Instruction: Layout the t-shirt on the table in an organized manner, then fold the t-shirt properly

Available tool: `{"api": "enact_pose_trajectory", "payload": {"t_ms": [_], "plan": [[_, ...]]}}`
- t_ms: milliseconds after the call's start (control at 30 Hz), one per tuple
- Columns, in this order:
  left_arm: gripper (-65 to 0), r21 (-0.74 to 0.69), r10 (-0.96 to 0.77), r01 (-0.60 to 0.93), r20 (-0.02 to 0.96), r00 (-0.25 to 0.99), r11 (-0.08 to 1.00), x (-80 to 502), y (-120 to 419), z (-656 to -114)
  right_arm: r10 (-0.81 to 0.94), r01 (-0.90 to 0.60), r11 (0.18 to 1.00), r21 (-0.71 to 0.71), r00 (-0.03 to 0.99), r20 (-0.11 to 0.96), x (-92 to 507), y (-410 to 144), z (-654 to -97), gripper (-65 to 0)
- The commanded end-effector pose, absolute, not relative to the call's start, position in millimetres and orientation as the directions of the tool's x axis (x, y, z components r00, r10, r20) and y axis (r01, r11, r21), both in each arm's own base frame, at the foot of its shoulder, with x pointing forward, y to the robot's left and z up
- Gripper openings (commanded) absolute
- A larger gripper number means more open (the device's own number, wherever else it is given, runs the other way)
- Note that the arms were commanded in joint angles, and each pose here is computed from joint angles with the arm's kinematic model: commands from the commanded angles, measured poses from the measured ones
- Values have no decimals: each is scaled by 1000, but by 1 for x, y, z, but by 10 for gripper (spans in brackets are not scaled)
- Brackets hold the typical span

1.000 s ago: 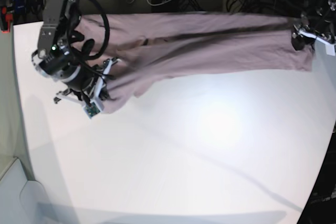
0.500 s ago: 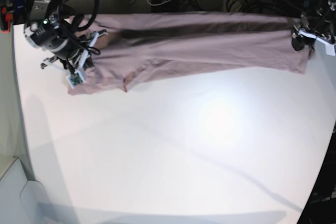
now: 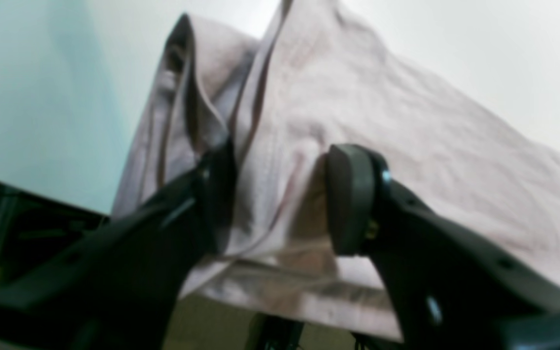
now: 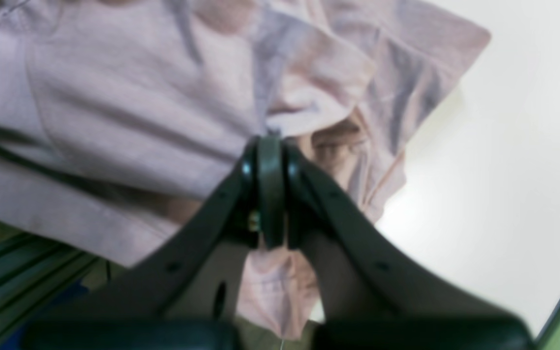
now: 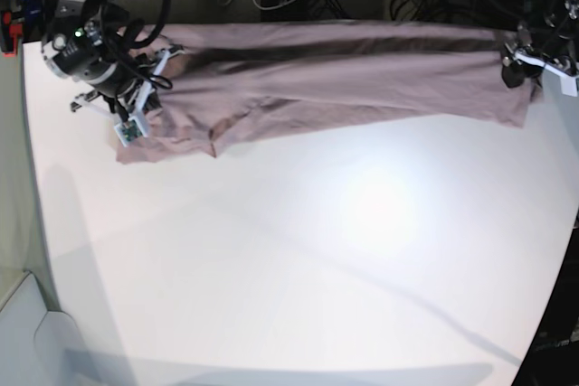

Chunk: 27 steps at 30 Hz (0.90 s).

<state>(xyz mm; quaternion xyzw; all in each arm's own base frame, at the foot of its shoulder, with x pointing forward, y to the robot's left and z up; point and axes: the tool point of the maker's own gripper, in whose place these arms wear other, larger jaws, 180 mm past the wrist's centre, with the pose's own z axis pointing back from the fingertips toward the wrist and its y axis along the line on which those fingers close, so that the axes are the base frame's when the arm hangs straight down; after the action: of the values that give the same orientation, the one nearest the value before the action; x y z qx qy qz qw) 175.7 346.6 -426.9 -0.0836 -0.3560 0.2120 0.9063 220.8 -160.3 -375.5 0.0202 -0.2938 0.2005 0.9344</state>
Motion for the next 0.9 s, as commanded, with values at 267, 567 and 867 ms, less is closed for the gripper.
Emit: {"api": "enact_pose_trajectory", "payload": {"t_ms": [267,567,867], "plan": [[0,-242,408,-329,579,706,913,159,352,-427,363,-385,919,-84,742,564,223,-162,-375,-557],[0,-224,393,-324,587,708,919,159,356,-422,347,-384,922,-51,762,546,221,-160,-388,-435],[0,-227,392,-321,593,703,919,164,356,-422,347,-380,922,-77,722,598,230,-154,-367,-435]]}}
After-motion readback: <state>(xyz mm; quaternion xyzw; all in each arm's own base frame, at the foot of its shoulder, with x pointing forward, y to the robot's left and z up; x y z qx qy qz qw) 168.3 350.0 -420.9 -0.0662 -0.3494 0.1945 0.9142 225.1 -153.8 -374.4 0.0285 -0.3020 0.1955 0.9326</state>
